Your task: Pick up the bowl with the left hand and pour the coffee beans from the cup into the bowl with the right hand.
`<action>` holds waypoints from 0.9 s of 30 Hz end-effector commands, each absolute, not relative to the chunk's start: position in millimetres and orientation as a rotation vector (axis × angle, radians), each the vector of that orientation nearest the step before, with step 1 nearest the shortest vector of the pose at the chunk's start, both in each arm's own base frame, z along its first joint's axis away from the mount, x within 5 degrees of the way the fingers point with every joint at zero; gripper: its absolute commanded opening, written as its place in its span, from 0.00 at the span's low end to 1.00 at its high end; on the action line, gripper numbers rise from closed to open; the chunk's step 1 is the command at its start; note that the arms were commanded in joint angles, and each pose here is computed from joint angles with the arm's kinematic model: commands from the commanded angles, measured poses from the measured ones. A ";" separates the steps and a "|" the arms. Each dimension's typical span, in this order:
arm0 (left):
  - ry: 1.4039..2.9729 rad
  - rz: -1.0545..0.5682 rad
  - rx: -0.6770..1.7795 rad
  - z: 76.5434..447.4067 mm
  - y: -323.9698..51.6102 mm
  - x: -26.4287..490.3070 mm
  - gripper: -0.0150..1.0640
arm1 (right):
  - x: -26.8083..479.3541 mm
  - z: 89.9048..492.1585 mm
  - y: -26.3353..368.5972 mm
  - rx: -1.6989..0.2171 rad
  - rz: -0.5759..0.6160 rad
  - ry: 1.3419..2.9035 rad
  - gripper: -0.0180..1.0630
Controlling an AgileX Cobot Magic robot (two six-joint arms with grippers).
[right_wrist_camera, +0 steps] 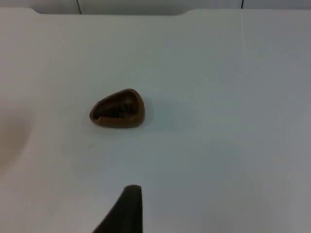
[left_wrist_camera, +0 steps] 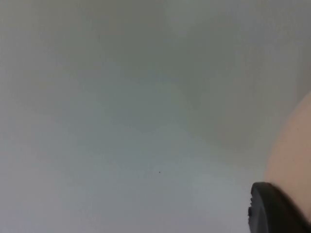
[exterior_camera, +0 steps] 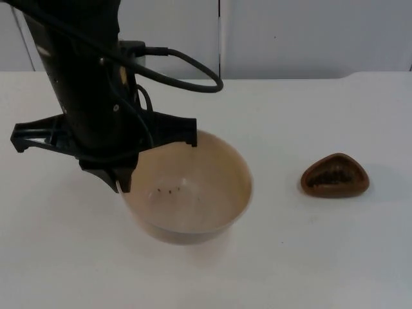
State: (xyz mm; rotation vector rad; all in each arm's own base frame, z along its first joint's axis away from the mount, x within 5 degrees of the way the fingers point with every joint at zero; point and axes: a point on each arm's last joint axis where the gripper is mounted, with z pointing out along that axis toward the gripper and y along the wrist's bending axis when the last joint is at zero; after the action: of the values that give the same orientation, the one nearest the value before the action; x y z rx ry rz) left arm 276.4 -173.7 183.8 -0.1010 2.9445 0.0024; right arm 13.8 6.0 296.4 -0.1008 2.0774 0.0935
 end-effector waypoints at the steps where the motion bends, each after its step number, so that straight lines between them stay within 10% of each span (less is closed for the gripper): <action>1: 2.920 -0.014 -0.105 190.2 -175.3 276.1 0.01 | 20.6 307.0 7.3 -0.096 0.103 2.033 0.99; 27: 2.929 -0.038 -0.126 190.0 -176.6 275.3 0.01 | 152.7 379.2 13.9 -0.100 0.097 2.246 0.98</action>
State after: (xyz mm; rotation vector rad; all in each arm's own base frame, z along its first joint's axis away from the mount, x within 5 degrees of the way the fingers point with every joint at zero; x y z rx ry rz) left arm 276.4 -174.1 183.8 -0.1106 2.9446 -0.0039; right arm 142.5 14.1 374.1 -0.0987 2.2453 0.1025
